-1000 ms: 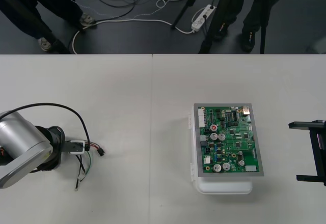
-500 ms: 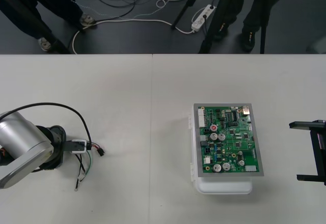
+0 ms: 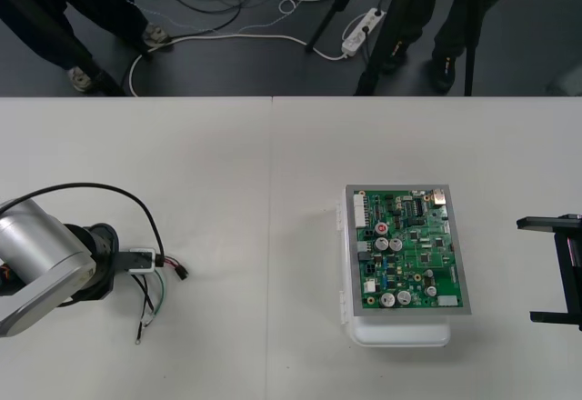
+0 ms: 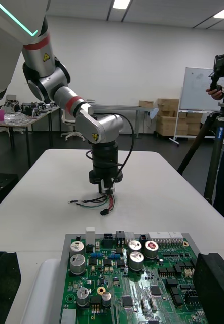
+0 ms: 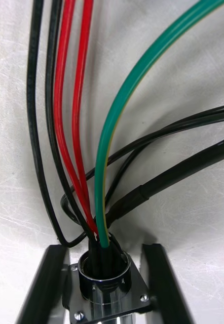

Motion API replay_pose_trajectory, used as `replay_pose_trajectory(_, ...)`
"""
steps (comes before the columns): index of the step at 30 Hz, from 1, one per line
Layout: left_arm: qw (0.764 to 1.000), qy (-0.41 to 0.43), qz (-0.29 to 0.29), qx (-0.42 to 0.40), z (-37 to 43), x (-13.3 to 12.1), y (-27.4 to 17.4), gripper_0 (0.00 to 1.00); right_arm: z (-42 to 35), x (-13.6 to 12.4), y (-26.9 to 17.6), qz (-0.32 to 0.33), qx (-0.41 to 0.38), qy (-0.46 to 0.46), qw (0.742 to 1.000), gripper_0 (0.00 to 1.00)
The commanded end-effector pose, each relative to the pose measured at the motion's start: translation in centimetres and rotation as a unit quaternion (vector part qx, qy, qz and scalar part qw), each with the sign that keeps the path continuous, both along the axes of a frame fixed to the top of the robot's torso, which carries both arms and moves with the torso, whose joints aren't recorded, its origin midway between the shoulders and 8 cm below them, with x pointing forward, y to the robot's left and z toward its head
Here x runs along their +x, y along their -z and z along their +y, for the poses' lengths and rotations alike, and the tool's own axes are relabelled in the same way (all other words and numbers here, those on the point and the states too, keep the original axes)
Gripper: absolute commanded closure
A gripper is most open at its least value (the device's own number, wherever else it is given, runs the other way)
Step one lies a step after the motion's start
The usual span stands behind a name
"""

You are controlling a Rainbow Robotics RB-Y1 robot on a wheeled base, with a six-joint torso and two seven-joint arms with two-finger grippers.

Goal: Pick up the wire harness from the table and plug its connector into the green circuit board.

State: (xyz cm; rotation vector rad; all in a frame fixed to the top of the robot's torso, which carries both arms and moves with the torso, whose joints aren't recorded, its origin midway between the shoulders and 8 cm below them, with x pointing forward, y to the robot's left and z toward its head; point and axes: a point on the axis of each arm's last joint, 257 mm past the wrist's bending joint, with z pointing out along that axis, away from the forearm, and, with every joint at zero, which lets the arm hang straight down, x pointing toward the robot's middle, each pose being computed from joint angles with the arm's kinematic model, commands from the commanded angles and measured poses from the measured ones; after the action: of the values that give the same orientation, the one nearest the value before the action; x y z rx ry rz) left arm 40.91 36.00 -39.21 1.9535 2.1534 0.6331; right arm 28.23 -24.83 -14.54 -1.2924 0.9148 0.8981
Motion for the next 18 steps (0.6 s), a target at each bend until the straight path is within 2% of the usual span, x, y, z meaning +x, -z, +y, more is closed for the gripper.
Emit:
replay_pose_trajectory(1, 0.999, 0.025, -0.024, -0.01, -1.8, 1.8, -0.9, 1.0, -0.1, 0.5, -0.8, -0.024, 0.004, 0.001, 1.0, 0.0)
replay_pose_trajectory(18, 0.998, 0.026, -0.042, -0.042, -3.7, 2.6, -1.9, 1.0, -0.3, 0.6, -0.7, -0.024, 0.002, 0.003, 1.0, 0.0)
